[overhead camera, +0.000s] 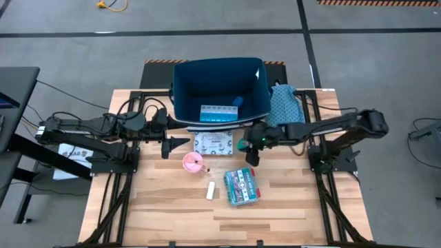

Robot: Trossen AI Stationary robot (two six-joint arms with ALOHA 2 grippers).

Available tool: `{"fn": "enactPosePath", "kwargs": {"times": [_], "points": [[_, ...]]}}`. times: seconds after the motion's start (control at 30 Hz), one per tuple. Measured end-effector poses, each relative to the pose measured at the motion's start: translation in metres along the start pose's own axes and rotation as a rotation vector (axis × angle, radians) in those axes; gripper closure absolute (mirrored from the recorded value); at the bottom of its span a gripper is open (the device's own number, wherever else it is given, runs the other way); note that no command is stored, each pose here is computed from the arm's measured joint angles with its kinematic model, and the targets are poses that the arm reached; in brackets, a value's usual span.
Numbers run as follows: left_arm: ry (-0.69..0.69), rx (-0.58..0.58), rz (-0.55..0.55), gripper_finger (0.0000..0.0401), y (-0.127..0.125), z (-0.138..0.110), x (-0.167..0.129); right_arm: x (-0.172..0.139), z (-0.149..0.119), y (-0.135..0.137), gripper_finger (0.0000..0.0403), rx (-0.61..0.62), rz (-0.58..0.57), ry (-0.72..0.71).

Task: Pick & place medical supplies in basket/bin
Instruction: Put the green bandage into the blue bin

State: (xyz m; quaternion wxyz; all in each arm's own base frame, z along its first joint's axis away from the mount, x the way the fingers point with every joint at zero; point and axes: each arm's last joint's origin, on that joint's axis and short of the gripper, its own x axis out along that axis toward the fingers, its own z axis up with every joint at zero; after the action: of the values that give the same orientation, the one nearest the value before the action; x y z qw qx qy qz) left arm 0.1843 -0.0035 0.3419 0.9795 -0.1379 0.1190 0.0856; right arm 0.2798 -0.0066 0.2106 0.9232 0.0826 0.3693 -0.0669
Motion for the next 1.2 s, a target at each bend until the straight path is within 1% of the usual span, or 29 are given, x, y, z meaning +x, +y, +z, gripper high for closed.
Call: {"fn": "enactPosePath", "kwargs": {"times": [0.17, 0.37, 0.53, 0.67, 0.8, 0.93, 1.0, 1.13, 1.2], "points": [[-0.001, 0.000, 0.000, 0.0110, 0.000, 0.000, 0.000, -0.036, 0.030, 0.009, 0.0230, 0.003, 0.044, -0.162], [-0.002, -0.001, 0.003, 0.0110, 0.000, 0.000, 0.000, -0.077, 0.074, 0.024, 0.0232, -0.088, 0.090, -0.360], [-0.006, -0.001, 0.015, 0.0110, 0.000, 0.000, 0.000, -0.092, 0.094, 0.031, 0.0231, -0.131, 0.102, -0.432], [-0.006, -0.001, 0.016, 0.0110, 0.000, 0.000, 0.000, -0.104, 0.107, 0.033, 0.0230, -0.169, 0.091, -0.481], [-0.006, -0.001, 0.016, 0.0110, 0.000, 0.000, 0.000, -0.122, 0.125, 0.029, 0.0230, -0.210, -0.017, -0.564], [-0.006, -0.009, 0.016, 0.0110, 0.000, 0.000, 0.000, -0.147, 0.150, 0.016, 0.0230, -0.268, -0.132, -0.670], [-0.007, -0.010, 0.016, 0.0110, 0.000, 0.000, 0.000, -0.154, 0.165, 0.006, 0.0230, -0.273, -0.182, -0.716], [-0.001, -0.010, -0.003, 0.0110, 0.000, 0.000, 0.000, -0.161, 0.199, -0.022, 0.0230, -0.231, -0.280, -0.764], [0.000, -0.008, -0.017, 0.0110, -0.001, 0.000, 0.000, -0.160, 0.217, -0.036, 0.0230, -0.223, -0.298, -0.777]]}}
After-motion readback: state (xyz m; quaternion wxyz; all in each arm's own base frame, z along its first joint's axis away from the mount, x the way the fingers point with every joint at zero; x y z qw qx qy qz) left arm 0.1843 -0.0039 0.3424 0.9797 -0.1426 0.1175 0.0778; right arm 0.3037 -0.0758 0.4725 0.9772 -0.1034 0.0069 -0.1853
